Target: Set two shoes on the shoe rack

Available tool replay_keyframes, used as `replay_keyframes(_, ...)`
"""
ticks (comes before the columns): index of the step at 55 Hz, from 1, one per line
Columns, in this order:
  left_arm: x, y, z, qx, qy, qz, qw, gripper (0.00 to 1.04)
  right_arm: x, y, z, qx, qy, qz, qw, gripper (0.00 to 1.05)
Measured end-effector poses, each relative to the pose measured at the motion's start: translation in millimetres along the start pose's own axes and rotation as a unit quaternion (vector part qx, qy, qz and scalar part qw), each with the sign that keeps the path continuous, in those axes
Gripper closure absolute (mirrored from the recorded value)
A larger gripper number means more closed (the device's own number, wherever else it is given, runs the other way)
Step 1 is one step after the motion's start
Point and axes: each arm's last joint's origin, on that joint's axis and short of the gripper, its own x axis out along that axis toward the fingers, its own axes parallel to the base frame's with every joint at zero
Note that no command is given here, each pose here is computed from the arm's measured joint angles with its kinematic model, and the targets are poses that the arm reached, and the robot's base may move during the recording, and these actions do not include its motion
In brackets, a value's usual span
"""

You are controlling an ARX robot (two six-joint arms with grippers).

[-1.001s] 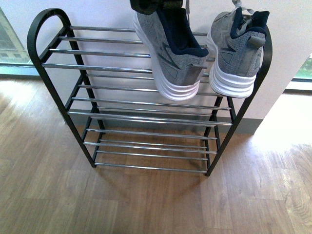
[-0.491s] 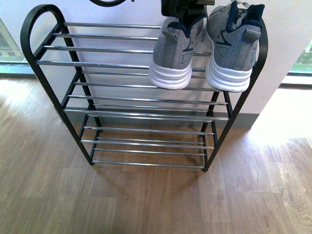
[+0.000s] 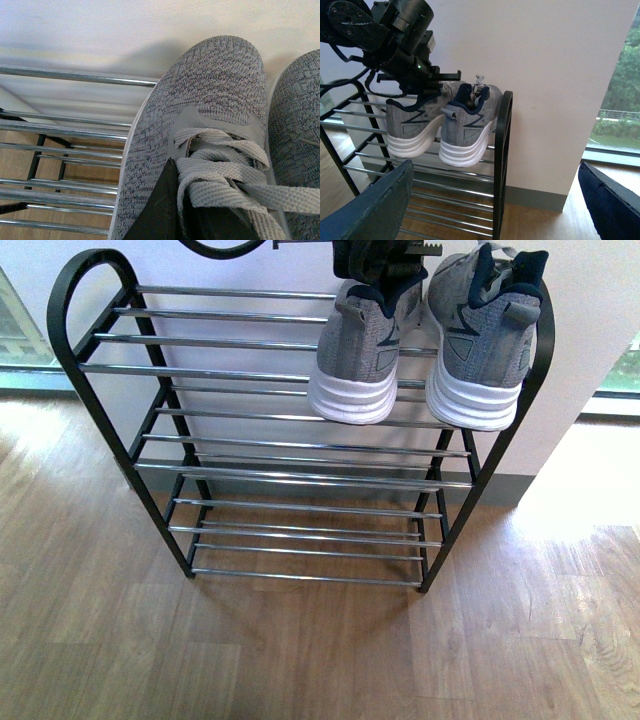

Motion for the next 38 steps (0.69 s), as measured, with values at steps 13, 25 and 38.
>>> replay_keyframes(13, -0.1, 0.4, -0.8, 0.002, 0.004, 0.002, 1.000, 1.03, 0.0, 0.0, 0.0, 0.000, 0.000, 0.000, 1.000, 0.09)
replay_keyframes(25, -0.1, 0.3, -0.8, 0.000, 0.005, 0.001, 1.000, 1.03, 0.0, 0.0, 0.0, 0.000, 0.000, 0.000, 1.000, 0.09)
replay_keyframes(38, 0.0, 0.5, -0.7, 0.000, 0.005, 0.001, 1.000, 1.03, 0.0, 0.0, 0.0, 0.000, 0.000, 0.000, 1.000, 0.09)
